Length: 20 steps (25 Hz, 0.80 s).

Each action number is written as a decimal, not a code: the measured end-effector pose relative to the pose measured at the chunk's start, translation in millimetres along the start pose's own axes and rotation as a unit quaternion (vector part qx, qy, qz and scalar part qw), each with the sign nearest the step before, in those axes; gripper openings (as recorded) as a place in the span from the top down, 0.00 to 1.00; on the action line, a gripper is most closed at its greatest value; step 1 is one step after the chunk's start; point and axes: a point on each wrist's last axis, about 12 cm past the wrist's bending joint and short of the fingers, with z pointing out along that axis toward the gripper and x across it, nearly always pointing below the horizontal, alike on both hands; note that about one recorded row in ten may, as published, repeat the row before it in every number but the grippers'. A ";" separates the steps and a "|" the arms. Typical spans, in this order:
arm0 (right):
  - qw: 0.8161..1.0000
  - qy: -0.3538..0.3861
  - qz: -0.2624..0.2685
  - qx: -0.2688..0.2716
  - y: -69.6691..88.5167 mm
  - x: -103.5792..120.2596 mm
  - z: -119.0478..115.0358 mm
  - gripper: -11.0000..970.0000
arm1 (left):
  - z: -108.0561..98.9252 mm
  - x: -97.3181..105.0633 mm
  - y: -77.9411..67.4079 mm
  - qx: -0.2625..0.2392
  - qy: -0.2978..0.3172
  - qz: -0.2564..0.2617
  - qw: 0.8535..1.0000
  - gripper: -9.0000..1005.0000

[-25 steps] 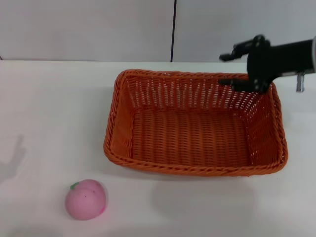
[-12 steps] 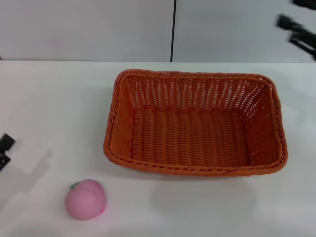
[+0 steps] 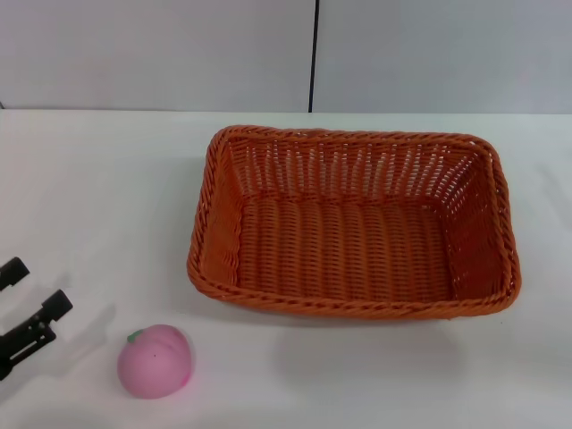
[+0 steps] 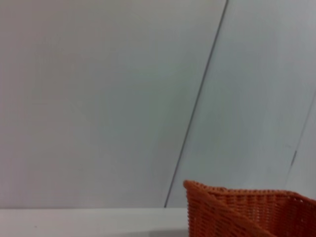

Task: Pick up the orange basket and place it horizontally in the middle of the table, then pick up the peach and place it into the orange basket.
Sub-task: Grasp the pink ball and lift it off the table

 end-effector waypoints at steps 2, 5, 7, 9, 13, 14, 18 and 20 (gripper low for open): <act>1.000 -0.005 0.005 0.013 4.3 4.7 -6.2 0.49 | 0.9 0.6 -0.1 0.009 0.011 0.002 1.000 0.14; 1.000 -0.002 0.013 0.016 7.5 8.1 -9.5 0.49 | 1.7 1.5 0.0 0.025 0.033 0.004 0.999 0.14; 1.000 0.001 0.016 0.014 9.1 9.0 -11.0 0.49 | 2.4 2.4 -0.7 0.034 0.045 0.002 0.998 0.14; 1.000 0.001 0.019 0.013 10.8 9.3 -12.9 0.49 | 3.4 3.8 -2.1 0.045 0.055 -0.003 0.997 0.14; 1.000 -0.001 0.020 0.014 11.4 8.8 -15.2 0.49 | 7.8 8.4 -6.3 0.076 0.083 -0.015 0.994 0.14; 1.000 -0.001 0.020 0.015 11.4 8.5 -16.3 0.49 | 11.5 10.4 -8.8 0.086 0.086 -0.019 0.992 0.15; 1.000 -0.005 0.020 0.016 12.0 7.0 -19.4 0.49 | 18.0 15.6 -11.5 0.094 0.096 -0.025 0.991 0.17; 1.000 -0.008 0.020 0.016 12.2 6.1 -20.6 0.49 | 22.6 20.5 -13.1 0.097 0.106 -0.029 0.989 0.19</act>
